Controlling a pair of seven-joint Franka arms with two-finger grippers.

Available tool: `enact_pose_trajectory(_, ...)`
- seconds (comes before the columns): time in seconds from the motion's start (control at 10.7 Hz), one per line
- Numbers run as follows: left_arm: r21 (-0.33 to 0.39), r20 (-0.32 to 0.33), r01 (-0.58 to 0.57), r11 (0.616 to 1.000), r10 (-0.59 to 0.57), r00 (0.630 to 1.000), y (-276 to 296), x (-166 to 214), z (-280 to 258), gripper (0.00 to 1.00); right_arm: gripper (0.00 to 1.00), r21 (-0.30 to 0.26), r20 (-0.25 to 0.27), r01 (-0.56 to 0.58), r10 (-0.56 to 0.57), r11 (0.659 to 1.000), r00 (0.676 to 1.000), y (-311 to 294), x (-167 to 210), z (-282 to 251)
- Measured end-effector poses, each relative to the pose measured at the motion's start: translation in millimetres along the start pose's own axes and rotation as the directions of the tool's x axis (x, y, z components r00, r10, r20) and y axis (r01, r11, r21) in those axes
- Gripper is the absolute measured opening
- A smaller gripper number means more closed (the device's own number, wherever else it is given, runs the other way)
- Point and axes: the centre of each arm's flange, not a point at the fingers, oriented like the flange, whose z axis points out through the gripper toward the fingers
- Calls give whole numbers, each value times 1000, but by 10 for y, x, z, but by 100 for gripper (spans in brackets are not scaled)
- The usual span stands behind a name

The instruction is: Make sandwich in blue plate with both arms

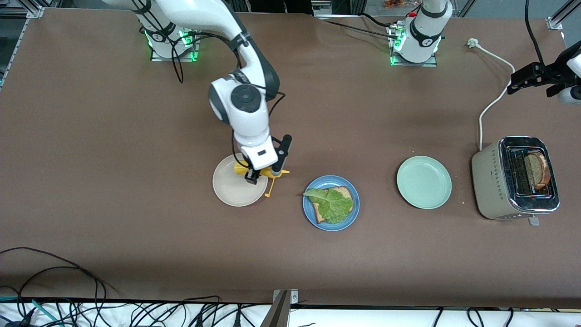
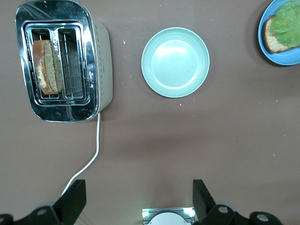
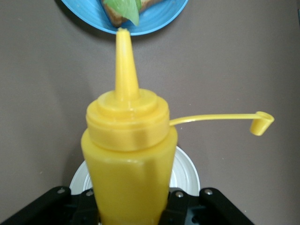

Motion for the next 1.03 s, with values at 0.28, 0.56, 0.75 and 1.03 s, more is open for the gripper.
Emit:
enact_pose_trajectory(0.28, 0, 0, 2, 1000, -2, 1000, -9, 0, 2, 100, 14, -91, 66, 11, -5, 996, 998, -219, 272, 327)
enact_pose_trajectory(0.56, -1, 2, 3, 1000, -3, 1000, -16, 6, 11, 100, 14, -185, 139, 126, -101, 975, 985, -289, 442, 675)
enact_pose_trajectory(0.75, -1, 3, 3, 1000, -3, 1000, -18, 6, 13, 100, 14, -232, 198, 221, -176, 947, 964, -429, 527, 891)
enact_pose_trajectory(1.03, -1, 3, 2, 1000, -2, 1000, -12, 8, 14, 100, 14, -255, 241, 283, -223, 924, 945, -520, 553, 1037)
